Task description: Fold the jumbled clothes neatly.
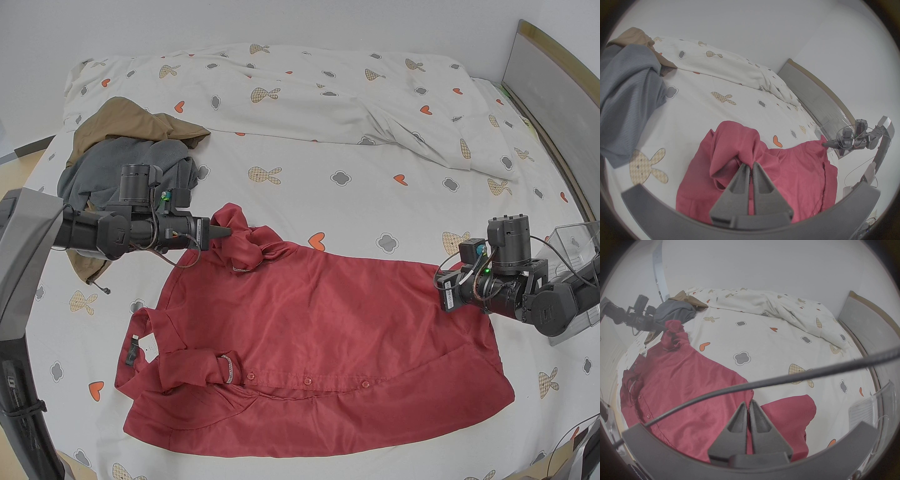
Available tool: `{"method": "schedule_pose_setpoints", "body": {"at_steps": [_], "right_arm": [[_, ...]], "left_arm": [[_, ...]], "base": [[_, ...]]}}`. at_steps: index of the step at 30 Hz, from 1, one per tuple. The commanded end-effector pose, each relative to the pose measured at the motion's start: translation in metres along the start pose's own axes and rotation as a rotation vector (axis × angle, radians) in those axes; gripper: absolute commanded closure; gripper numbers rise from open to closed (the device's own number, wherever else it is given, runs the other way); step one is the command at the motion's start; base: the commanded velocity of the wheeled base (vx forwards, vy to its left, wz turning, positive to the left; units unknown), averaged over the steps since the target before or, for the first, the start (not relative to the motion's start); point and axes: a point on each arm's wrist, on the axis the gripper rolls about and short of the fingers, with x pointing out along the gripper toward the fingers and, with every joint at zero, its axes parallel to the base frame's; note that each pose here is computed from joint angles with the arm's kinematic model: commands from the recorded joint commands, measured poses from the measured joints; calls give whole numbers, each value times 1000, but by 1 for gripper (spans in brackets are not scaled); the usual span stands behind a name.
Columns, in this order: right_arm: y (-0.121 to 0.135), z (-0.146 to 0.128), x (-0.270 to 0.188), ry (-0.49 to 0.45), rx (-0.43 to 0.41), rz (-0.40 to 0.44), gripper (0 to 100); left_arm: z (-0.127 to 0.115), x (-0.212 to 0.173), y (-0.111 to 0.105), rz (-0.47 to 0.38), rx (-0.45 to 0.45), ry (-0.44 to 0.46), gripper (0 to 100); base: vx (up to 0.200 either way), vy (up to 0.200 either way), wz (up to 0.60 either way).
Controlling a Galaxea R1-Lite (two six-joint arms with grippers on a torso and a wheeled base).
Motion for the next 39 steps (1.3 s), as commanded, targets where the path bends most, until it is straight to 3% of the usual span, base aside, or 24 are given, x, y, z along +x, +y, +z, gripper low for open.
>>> {"method": "schedule_pose_setpoints", "body": {"at_steps": [1,9,14,21,30,39], "right_arm": [[-12,4,-6,-21,39,-33,100],[-37,0,-10,-10,102,-136,100],[-36,-6,-18,1,110,-135,100],[-31,-8,-40,-19,138,-112,100],[-4,-30,-75,0,91,-27,100],[8,-60,-99,59,56,22,100]], "left_arm": [[10,-48,-24,14,13,-24,100],[21,-140,-77,44,59,-114,100],[5,-174,-103,44,65,-123,100],[-29,-199,-123,45,47,-90,100],[-55,-226,-144,46,59,-99,100],[-91,-240,-155,49,44,0,100]], "base": [[0,0,0],[0,0,0],[0,0,0],[0,0,0],[0,0,0],[0,0,0]]}}
